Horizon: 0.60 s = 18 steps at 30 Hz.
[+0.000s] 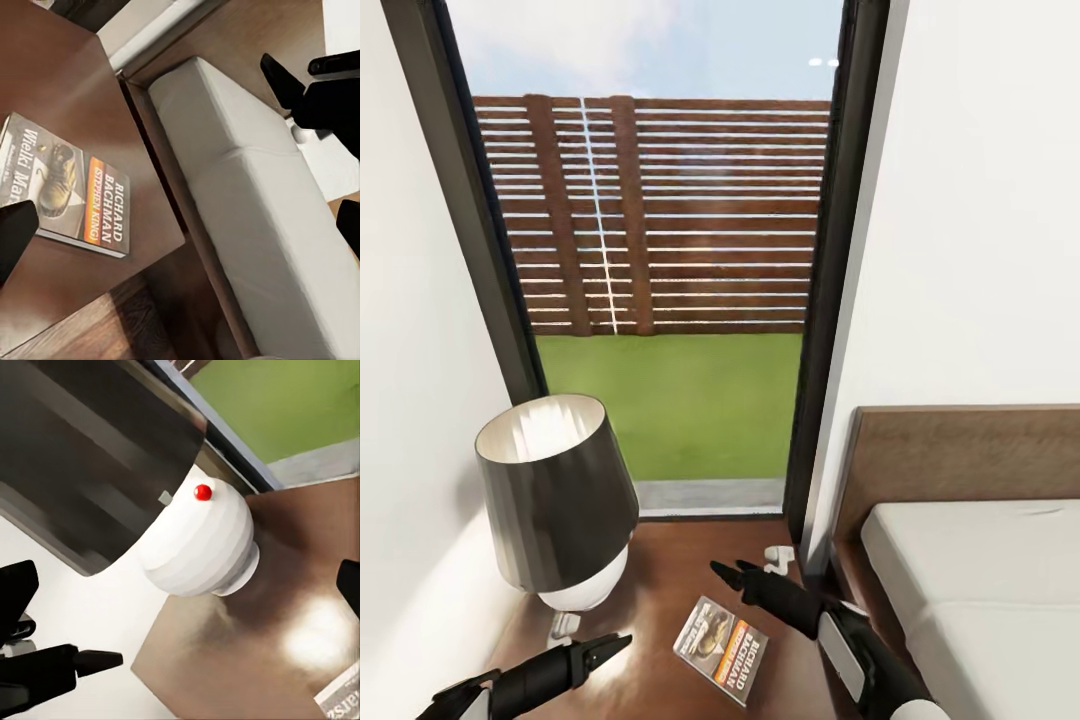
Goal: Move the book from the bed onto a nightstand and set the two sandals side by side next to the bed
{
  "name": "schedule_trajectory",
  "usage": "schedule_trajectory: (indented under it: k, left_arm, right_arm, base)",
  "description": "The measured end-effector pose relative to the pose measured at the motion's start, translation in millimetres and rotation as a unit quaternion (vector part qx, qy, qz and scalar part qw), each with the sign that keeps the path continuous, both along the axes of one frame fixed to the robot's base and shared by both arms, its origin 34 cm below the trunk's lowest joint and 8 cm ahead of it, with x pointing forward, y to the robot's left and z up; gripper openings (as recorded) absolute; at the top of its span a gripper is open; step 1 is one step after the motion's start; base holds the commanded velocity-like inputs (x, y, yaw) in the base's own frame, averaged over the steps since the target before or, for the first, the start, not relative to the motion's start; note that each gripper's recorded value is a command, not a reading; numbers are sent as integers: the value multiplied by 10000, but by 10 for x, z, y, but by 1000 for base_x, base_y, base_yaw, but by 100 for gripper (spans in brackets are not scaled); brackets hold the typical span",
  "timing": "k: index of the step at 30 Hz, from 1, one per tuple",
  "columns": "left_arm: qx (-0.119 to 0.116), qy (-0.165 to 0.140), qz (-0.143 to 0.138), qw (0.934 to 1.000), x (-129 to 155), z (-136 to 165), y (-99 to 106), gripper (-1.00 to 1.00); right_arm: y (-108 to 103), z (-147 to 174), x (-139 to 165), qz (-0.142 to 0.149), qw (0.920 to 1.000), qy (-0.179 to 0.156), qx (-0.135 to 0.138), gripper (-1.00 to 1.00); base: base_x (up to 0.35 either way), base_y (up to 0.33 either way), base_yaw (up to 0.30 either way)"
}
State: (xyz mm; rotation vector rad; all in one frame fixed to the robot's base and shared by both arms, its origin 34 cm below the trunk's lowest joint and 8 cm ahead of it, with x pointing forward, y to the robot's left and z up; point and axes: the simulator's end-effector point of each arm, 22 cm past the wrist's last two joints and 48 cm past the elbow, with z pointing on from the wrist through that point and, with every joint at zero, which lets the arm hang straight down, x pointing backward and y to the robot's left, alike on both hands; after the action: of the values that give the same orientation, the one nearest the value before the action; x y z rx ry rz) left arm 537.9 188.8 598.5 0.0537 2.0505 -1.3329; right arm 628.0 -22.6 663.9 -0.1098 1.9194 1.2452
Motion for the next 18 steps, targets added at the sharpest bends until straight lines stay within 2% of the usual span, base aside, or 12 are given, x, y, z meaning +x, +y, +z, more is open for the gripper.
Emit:
schedule_trajectory:
  k: [2, 3, 5, 6, 7, 10, 13, 18]
  left_arm:
    - [25, 8, 13, 10000, 11, 29, -1, 100]
    - [38, 10, 15, 10000, 15, 43, -2, 100]
    - [90, -16, 2, 10000, 18, 68, -2, 100]
    - [152, -52, -28, 9999, 13, 72, -3, 100]
    - [169, -58, -37, 9998, 13, 87, -3, 100]
    - [315, -39, -44, 9995, 16, 87, 5, 100]
    - [523, 28, 69, 9986, 56, 55, 53, 100]
    - [585, -10, 107, 9982, 86, 139, 69, 100]
  right_arm:
    - [-49, 28, 12, -26, 10000, -35, -34, 100]
    - [-148, 17, 27, -63, 9999, -47, -106, 100]
    - [-496, -50, 73, -180, 9992, -57, -364, 100]
    - [-853, -110, 112, -311, 9977, -58, -595, 100]
    - [-967, -114, 123, -348, 9971, -61, -675, 100]
    - [-1481, -115, 175, -533, 9930, -160, -1044, 100]
    - [-1813, -144, 169, -683, 9887, -271, -1303, 100]
    - [-1984, -485, -71, -798, 9864, 197, -1426, 100]
  base:
    - [0, 0, 0]
    - [0, 0, 0]
    - [0, 0, 0]
    - [0, 0, 0]
    - [0, 0, 0]
    - [0, 0, 0]
    - [0, 0, 0]
    - [0, 0, 0]
